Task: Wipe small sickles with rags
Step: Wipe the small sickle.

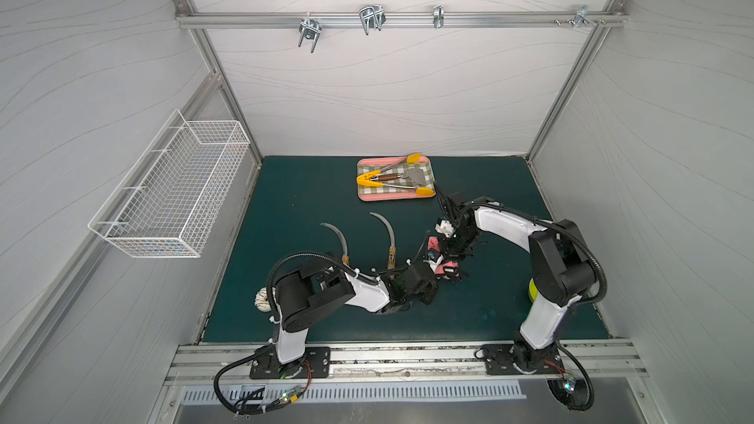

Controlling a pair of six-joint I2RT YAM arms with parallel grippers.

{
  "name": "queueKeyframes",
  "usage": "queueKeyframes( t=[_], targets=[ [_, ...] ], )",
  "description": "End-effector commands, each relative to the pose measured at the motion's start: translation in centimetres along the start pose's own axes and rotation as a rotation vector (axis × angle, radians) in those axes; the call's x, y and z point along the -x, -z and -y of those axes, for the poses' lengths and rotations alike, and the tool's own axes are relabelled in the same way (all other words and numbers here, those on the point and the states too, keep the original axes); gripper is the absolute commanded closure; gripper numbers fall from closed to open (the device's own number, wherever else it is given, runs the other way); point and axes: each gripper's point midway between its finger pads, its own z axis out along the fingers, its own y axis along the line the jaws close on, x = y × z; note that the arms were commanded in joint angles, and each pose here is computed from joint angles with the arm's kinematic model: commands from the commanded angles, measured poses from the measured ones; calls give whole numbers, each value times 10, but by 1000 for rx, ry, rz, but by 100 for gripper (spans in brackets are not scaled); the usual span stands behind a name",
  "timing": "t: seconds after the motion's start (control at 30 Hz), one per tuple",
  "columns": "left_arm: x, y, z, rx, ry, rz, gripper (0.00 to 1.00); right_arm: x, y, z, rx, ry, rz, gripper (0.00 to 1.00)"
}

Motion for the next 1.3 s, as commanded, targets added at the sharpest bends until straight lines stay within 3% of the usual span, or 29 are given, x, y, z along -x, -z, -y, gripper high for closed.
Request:
queueKeyframes(
  t=[0.0, 0.17, 0.33, 0.63, 0.9, 1.1, 1.27],
  targets=[
    [1, -5, -5, 29, -12, 29, 100, -41, -25, -2, 35, -84, -139, 83],
    [-3, -5, -7, 36, -14, 21, 100, -31, -37, 14, 16, -133, -136, 84],
    [-8, -4, -11, 49, -8, 14, 100, -2, -26, 51, -44, -208, -78, 84],
    [-12, -7, -12, 55, -10, -2, 100, 36, 33, 95, -188, -233, 54, 85],
    [-13, -8, -10, 49, -10, -7, 100, 36, 77, 82, -276, -134, 146, 84],
    [-14, -9, -10, 47, -9, -9, 100, 25, 50, 63, -287, -66, 76, 84],
    [-14, -9, -10, 47, -9, -8, 100, 17, 7, 51, -260, -29, -37, 84]
  ],
)
